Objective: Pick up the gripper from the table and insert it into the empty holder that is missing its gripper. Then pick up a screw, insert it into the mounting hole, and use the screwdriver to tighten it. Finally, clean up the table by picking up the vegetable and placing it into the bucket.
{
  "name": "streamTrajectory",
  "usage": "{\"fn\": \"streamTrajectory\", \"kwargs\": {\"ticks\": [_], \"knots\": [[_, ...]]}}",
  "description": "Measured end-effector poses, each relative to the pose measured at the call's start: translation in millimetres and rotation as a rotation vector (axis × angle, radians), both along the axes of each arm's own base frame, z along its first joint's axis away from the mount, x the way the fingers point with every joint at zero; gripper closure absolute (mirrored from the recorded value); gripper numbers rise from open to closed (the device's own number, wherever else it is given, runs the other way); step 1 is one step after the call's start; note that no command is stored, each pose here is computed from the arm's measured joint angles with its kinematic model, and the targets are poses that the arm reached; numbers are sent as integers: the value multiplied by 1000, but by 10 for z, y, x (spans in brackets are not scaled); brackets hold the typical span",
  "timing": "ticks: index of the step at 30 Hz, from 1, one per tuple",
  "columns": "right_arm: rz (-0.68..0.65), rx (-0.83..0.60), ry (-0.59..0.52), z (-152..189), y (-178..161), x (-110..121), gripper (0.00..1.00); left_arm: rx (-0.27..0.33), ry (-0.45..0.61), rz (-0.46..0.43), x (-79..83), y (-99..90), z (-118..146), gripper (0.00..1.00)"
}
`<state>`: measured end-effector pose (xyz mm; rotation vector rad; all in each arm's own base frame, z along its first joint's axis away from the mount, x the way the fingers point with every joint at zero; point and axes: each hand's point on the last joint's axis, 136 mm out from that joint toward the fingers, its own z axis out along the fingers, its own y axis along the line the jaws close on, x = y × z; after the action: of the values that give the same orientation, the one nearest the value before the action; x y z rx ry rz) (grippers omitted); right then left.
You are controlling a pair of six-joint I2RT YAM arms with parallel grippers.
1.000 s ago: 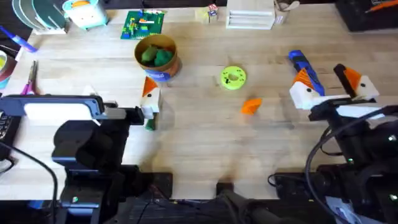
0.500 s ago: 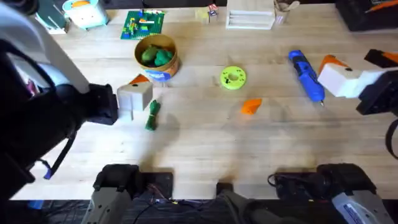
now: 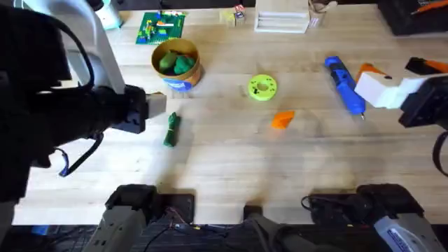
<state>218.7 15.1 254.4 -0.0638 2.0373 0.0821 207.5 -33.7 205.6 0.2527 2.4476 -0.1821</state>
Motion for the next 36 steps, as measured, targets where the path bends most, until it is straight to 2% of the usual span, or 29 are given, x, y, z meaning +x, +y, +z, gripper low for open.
{"fn": "streamTrajectory", "kwargs": {"ticks": [1,2,4,8,9,14,17,26,29,32,36], "knots": [[0,0,0,0,0,0,121,-5,-2,-5,2,-13,5,927],[0,0,0,-1,0,-1,121,-12,-5,-14,3,-31,11,977],[0,0,0,-1,0,-1,121,-47,-22,-49,20,-113,50,722],[0,0,1,-1,0,-1,121,-160,-113,-149,124,-357,259,84],[0,0,1,-2,0,-1,121,-183,-138,-165,155,-401,318,35],[0,0,1,-2,0,-1,121,-278,-347,-226,406,-560,791,6],[0,0,1,-3,0,-2,121,-300,-442,-248,493,-598,1010,7],[0,0,2,-4,0,-2,121,-354,-339,-234,383,-641,853,8],[0,0,2,-4,0,-2,121,-357,-343,-235,386,-646,865,8],[0,0,2,-4,0,-2,121,-355,-383,-268,446,-696,940,6],[0,0,2,-5,0,-2,121,-320,-442,-385,560,-906,995,8]]}}
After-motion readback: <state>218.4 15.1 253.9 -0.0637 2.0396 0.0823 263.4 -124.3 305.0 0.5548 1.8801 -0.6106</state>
